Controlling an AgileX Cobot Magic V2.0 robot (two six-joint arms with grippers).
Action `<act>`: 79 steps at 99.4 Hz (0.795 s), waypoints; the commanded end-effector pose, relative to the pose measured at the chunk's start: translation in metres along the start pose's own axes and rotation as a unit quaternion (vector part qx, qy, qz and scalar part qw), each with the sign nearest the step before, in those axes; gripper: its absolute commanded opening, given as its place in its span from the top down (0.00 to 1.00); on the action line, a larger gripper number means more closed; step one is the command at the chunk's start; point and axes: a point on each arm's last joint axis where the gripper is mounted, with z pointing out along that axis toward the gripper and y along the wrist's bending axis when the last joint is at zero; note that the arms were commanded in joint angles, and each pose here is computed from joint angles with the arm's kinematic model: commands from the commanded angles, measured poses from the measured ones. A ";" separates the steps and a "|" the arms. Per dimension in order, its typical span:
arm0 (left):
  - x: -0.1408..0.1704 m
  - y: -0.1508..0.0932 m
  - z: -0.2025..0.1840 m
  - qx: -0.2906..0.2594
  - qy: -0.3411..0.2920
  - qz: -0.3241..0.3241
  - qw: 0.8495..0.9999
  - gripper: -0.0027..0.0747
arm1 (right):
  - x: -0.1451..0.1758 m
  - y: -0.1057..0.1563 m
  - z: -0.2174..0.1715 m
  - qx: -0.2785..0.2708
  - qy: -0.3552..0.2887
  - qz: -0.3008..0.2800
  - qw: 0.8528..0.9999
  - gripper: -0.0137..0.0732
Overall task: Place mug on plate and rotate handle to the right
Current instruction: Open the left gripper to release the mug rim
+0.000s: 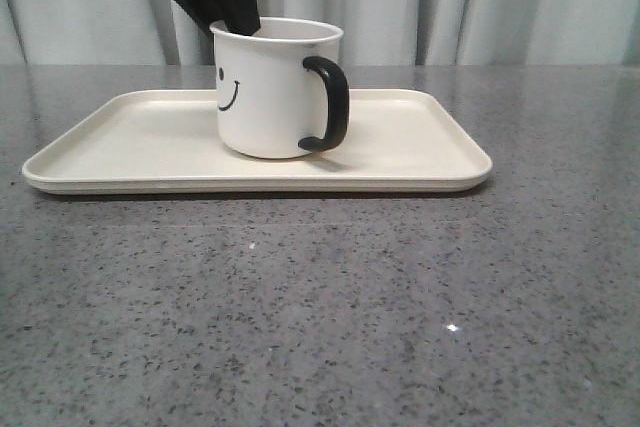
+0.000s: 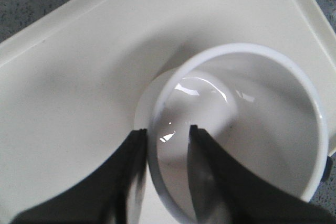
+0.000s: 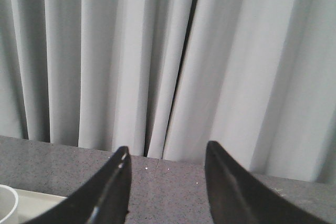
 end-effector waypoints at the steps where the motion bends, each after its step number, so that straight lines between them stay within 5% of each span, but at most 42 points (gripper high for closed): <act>1: 0.000 -0.013 -0.037 0.016 -0.042 0.007 0.999 0.61 | -0.014 -0.001 0.001 0.006 -0.043 -0.008 0.999 0.44; 15: 0.000 -0.014 -0.041 0.016 -0.046 0.008 0.999 0.52 | -0.013 -0.001 0.001 0.006 -0.036 -0.008 0.999 0.44; 36: 0.003 -0.014 -0.059 -0.008 -0.065 0.019 0.998 0.51 | -0.013 -0.001 0.001 0.006 -0.033 -0.008 0.999 0.44; 79: 0.042 -0.025 -0.177 -0.120 -0.192 0.052 0.973 0.52 | -0.013 -0.001 0.001 0.006 -0.035 -0.008 0.999 0.44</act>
